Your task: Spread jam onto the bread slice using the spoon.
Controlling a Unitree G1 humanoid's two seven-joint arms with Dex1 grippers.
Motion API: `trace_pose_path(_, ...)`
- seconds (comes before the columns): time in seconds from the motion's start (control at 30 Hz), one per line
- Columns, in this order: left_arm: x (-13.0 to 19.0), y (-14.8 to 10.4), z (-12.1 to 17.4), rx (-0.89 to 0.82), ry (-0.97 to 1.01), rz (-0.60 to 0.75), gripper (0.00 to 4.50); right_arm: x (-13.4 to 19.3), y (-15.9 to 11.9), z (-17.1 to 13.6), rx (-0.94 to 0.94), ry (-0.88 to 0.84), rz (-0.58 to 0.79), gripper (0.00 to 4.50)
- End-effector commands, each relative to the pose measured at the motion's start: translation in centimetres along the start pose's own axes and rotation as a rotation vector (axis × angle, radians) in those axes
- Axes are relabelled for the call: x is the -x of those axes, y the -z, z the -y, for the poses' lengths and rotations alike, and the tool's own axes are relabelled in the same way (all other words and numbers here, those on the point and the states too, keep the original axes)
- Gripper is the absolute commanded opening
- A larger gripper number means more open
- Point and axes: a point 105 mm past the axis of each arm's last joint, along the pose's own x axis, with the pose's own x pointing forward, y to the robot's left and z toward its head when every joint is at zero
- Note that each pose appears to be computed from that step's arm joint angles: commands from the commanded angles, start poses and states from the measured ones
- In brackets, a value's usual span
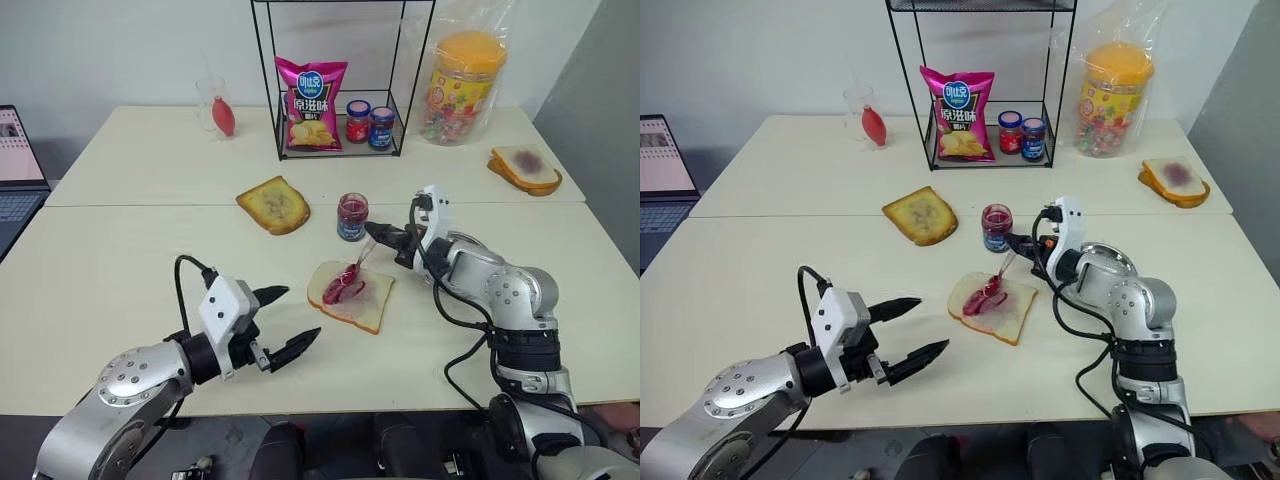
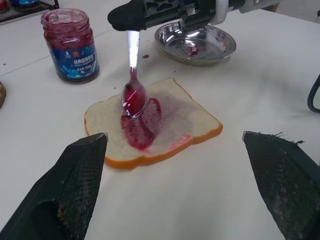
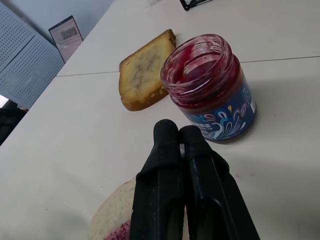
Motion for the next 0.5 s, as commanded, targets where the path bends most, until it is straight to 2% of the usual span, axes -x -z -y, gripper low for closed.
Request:
trace_pose_path(0.03, 0.1, -0.4, -0.3, -0.045, 0.024, 0.005, 4.5, 1.1, -1.4, 0.5, -0.002, 0.025, 0.041, 0.03)
trace_pose_path(0.1, 0.2, -0.2, -0.4, -0.086, 0.053, -0.018, 4.5, 1.4, -2.2, -0.5, -0.118, -0.043, 0.072, 0.03)
trace_pose_path(0.13, 0.1, -0.2, -0.5, -0.102, 0.063, -0.024, 4.5, 1.7, -2.7, -1.8, -0.182, -0.131, 0.087, 0.03)
trace_pose_path(0.2, -0.1, -0.7, -1.4, -0.142, 0.082, -0.02, 4.5, 2.8, -3.3, -2.9, -0.231, -0.211, 0.109, 0.03)
trace_pose_path(0.3, -0.8, -2.0, -2.8, -0.192, 0.103, 0.006, 4.5, 4.4, -3.2, -2.0, -0.182, -0.154, 0.108, 0.03)
trace_pose_path(0.5, -3.2, -3.7, -3.5, -0.293, 0.247, 0.023, 4.5, 8.1, -6.0, 0.7, -0.149, 0.012, 0.256, 0.03)
